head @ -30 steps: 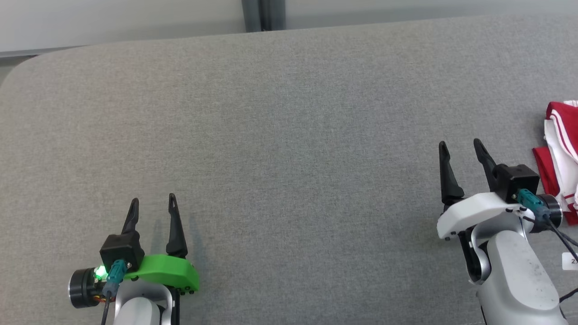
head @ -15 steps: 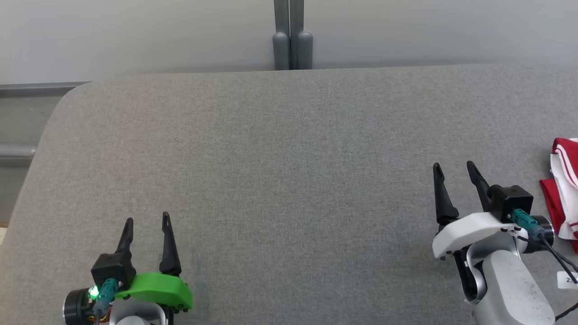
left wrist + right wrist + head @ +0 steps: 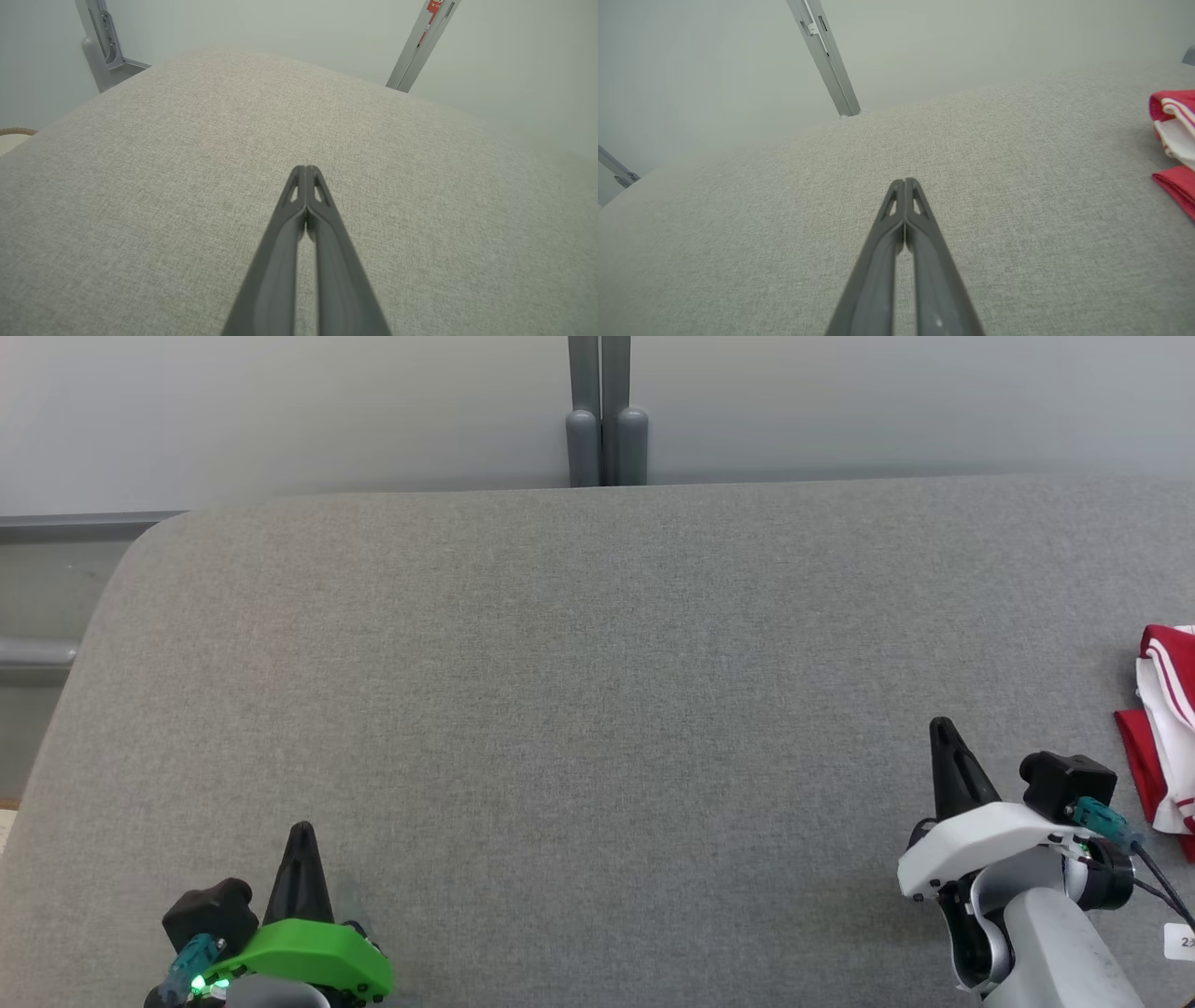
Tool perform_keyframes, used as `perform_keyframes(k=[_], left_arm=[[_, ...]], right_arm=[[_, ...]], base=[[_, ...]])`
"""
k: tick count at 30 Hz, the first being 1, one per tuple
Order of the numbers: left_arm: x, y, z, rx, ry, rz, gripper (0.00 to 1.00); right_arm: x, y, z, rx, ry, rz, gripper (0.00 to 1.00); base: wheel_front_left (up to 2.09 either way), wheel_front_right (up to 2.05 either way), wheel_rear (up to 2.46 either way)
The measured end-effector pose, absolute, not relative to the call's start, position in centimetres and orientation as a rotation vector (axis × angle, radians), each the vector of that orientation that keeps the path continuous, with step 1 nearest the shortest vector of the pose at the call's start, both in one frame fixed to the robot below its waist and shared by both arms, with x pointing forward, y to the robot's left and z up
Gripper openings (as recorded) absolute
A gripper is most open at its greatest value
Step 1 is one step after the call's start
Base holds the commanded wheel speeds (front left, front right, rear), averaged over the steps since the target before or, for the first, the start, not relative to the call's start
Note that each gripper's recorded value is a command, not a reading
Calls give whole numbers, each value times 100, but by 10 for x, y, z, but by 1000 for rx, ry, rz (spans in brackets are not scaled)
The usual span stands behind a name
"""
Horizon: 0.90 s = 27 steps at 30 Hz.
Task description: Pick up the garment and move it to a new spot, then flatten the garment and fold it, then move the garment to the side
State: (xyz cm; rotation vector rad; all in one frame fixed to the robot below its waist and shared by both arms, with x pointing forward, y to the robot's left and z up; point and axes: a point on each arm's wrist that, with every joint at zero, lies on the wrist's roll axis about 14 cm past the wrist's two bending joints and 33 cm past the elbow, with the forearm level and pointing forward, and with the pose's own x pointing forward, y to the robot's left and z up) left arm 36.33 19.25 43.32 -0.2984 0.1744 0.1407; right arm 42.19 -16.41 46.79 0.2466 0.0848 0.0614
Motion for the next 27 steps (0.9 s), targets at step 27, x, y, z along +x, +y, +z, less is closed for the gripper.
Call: perform_keyframes(k=[27], left_arm=[[368, 199, 440, -752, 178, 186, 0]], right_arm=[[412, -181, 473, 706, 89, -35, 0]], base=[[0, 0, 0]])
